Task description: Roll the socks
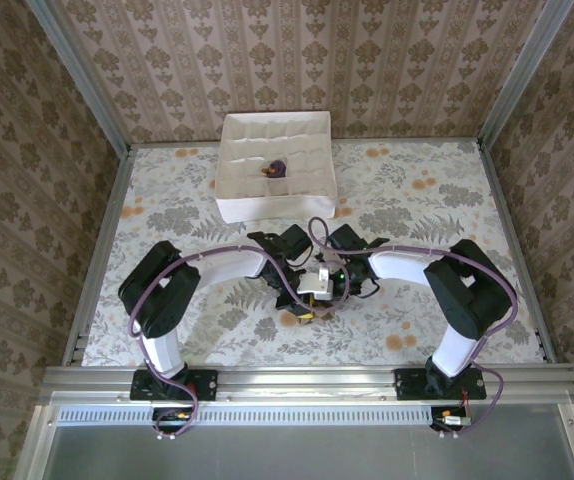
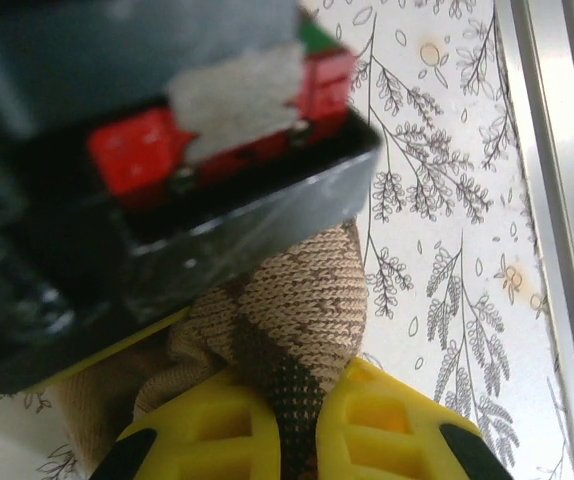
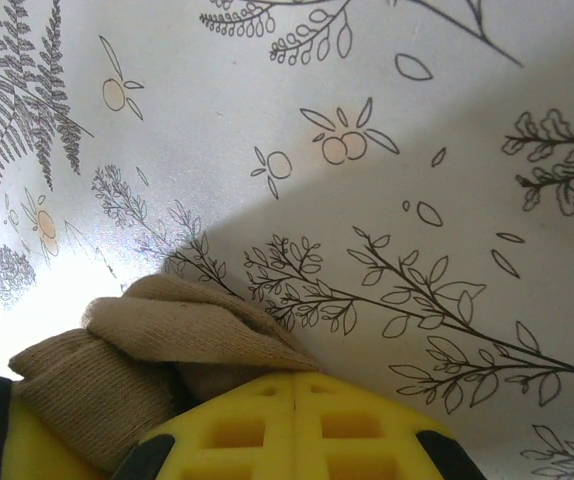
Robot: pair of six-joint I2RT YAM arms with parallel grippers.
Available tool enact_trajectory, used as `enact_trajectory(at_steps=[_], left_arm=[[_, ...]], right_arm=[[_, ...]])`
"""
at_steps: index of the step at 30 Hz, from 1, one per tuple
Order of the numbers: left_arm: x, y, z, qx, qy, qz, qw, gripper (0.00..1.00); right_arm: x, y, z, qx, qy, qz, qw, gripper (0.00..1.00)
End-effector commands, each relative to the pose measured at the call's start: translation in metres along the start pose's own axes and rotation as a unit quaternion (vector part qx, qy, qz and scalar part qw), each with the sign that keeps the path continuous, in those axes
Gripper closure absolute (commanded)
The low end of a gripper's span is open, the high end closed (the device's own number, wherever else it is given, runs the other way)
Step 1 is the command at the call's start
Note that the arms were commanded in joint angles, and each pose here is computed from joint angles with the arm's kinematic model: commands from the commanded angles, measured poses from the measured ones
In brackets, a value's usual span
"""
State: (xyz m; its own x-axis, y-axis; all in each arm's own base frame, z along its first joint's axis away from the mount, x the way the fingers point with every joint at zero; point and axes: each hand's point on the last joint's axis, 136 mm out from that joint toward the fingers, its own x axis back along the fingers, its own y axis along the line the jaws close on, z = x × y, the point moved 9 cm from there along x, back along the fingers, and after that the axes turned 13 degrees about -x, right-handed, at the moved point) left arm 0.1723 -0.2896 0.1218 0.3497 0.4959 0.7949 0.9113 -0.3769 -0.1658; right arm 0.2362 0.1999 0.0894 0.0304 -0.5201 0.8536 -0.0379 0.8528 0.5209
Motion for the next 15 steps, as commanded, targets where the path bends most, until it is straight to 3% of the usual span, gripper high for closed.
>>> enact_trajectory(at_steps=[1,9,15], left_arm=[[-0.02,-0.015,0.013,0.107,-0.025,0.072,0.991,1.0],[-0.026,-0.005,0.028,0.227,-0.016,0.045,0.973,1.0],[-0.024,-0.009,0.027,0.237,-0.014,0.007,0.971,1.0]], right_arm=[[-0.008,-0.035,0.007,-0.047,-0.013,0.087,0.995,1.0],[0.005,-0.033,0.009,-0.052,-0.053,0.093,0.993,1.0],[0.008,-0.042,0.016,-0.071,-0.075,0.108,0.989,1.0]])
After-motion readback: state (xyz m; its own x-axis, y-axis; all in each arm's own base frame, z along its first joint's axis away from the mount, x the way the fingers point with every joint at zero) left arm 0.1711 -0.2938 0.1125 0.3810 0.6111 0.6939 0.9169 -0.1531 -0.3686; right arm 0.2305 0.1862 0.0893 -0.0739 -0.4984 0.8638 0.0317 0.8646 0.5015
